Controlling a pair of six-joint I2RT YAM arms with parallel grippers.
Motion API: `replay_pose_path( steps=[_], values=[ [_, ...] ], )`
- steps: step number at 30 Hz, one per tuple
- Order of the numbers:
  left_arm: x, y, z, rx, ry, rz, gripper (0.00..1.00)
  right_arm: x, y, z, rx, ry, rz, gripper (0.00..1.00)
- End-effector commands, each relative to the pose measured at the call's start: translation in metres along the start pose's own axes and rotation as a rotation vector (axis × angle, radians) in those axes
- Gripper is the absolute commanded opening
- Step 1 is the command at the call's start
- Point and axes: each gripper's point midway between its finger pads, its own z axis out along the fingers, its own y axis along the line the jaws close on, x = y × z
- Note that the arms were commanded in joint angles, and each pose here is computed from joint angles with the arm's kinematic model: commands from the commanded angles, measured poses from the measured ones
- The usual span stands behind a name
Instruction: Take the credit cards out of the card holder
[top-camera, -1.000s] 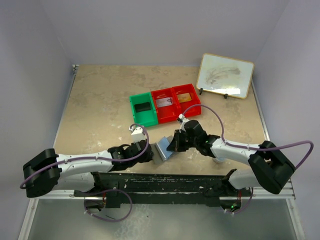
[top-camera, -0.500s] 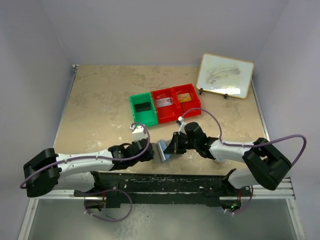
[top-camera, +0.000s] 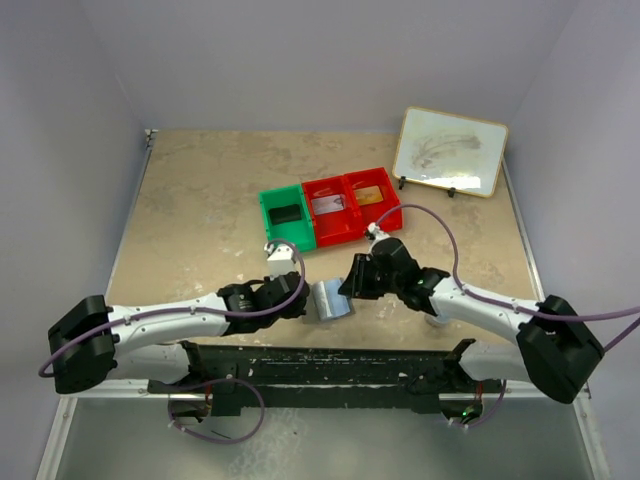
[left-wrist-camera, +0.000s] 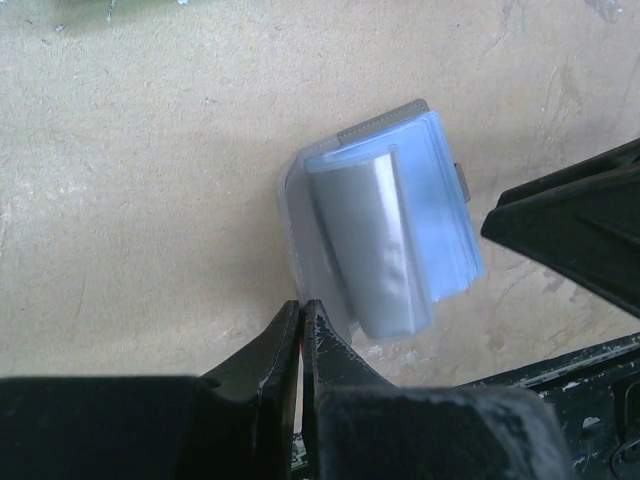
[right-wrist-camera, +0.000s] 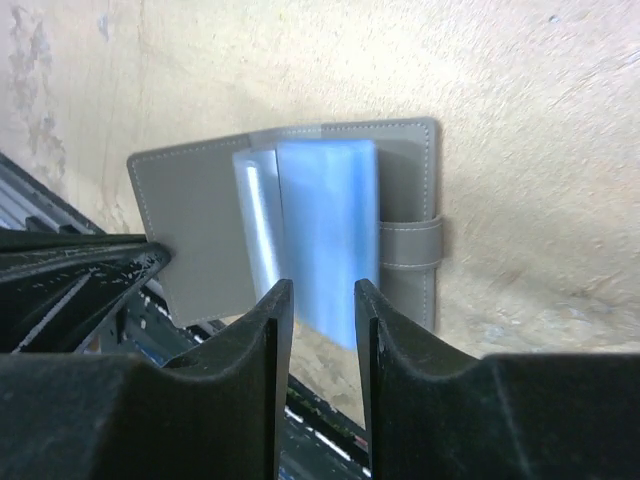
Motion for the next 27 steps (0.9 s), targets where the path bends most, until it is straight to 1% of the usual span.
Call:
replay_pose_path(
  steps=[1, 4, 6, 8, 10, 14, 18, 24, 26, 27],
  values=[
    [-0.013, -0.009, -0.004, 0.004, -0.028, 0.028, 0.0, -0.022, -0.009, -0.007, 0.106, -0.067, -0.059, 0.33],
    [-0.013, -0.011, -0.004, 0.009, -0.028, 0.028, 0.0, -0.02, -0.011, -0.003, 0.121, -0.041, -0.072, 0.34],
    [-0.014, -0.011, -0.003, 0.008, -0.027, 0.029, 0.0, -0.022, -0.013, 0.002, 0.136, -0.045, -0.073, 0.35],
    [-0.013, -0.011, -0.003, 0.007, -0.025, 0.028, 0.0, -0.021, -0.012, 0.006, 0.127, -0.037, -0.061, 0.41],
    [-0.013, -0.01, -0.004, 0.006, -0.025, 0.028, 0.0, -0.014, -0.005, 0.01, 0.074, -0.013, -0.034, 0.43],
    [-0.013, -0.011, -0.004, 0.007, -0.024, 0.025, 0.0, 0.0, 0.005, 0.014, -0.023, 0.007, 0.075, 0.53],
    [-0.013, -0.012, -0.004, 0.011, -0.027, 0.023, 0.0, 0.004, 0.012, 0.018, -0.084, -0.004, 0.169, 0.54],
    [-0.012, -0.012, -0.003, 0.015, -0.022, 0.022, 0.0, 0.003, 0.01, 0.023, -0.08, -0.014, 0.22, 0.56],
    [-0.011, -0.012, -0.003, 0.015, -0.02, 0.022, 0.0, 0.007, 0.012, 0.025, -0.092, 0.001, 0.267, 0.56],
    [-0.011, -0.012, -0.003, 0.017, -0.02, 0.02, 0.0, 0.003, 0.013, 0.026, -0.103, -0.02, 0.293, 0.56]
  ],
)
